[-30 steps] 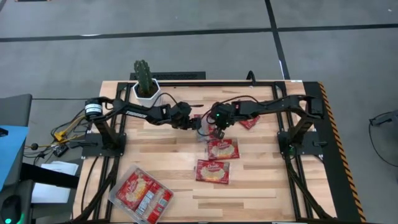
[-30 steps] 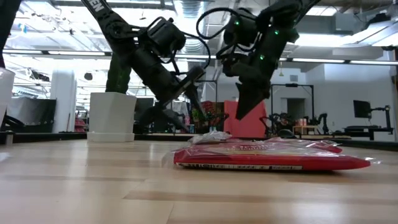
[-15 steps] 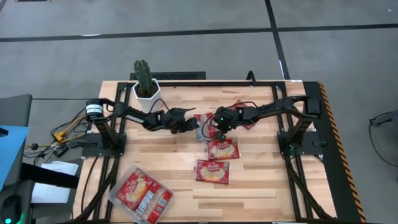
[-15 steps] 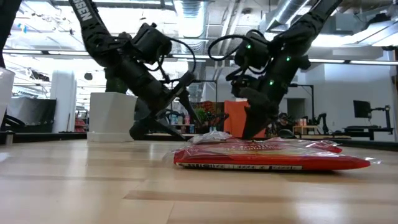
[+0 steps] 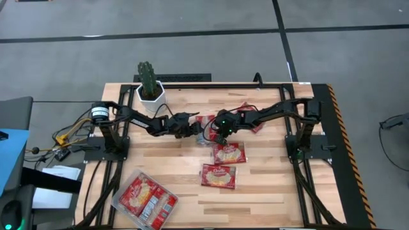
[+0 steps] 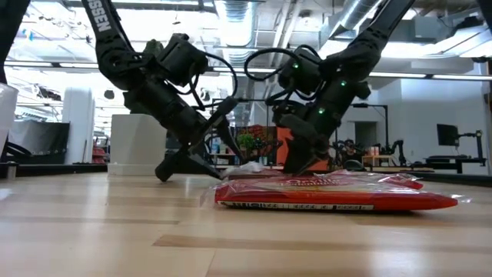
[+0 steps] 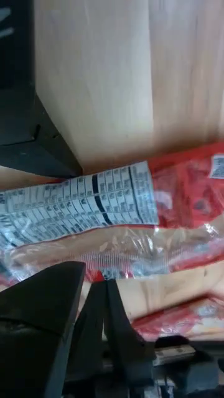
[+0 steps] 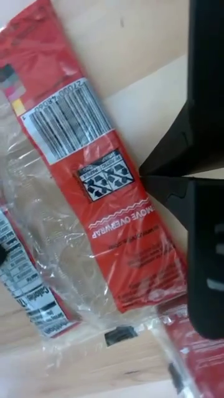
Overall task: Sort popcorn bags into baskets
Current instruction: Put the red popcorn bag into the transparent bin
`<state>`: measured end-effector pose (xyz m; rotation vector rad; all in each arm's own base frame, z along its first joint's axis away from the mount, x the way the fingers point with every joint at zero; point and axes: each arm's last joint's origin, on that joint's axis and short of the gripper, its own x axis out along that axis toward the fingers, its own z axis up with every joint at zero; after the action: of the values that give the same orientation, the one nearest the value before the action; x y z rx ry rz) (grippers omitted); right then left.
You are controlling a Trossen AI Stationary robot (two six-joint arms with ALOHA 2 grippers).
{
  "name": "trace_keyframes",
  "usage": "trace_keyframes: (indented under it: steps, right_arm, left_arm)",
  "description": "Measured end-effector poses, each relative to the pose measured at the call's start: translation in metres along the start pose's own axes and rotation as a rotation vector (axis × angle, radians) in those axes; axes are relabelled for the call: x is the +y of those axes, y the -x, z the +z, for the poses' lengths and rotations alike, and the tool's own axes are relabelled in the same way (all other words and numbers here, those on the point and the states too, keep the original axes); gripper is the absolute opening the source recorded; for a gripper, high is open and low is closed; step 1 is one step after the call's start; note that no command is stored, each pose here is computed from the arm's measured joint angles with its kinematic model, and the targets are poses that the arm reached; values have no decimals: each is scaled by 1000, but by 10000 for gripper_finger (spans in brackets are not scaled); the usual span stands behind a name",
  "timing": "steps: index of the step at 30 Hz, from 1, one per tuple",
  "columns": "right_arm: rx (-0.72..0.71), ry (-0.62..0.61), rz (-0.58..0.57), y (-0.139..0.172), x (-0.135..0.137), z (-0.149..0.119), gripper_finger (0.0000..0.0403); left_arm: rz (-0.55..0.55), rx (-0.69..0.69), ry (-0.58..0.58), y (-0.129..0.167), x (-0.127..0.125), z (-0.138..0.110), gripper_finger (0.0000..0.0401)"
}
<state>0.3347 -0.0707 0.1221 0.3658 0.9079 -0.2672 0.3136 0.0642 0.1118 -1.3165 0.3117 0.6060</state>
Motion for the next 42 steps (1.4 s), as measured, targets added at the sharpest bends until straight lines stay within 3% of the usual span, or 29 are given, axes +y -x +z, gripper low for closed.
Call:
trace_keyframes:
  steps: [13, 26, 31, 37, 42]
  right_arm:
    - [-26, 25, 62, -5, 6, 4, 17]
    - [-39, 38, 93, -13, 7, 7, 16]
    - [-25, 44, 91, -12, 9, 12, 28]
    - [18, 116, 85, 18, 9, 23, 21]
    - [-3, 165, 75, 65, 7, 33, 16]
  left_arm:
    - [-25, -38, 2, -6, 1, -8, 213]
    - [-61, -31, -31, -6, -3, -13, 112]
    - [-139, -8, -48, -5, -9, -12, 77]
    - [-221, 56, -39, -2, -18, -10, 15]
    - [-313, 106, -18, 3, -28, -5, 12]
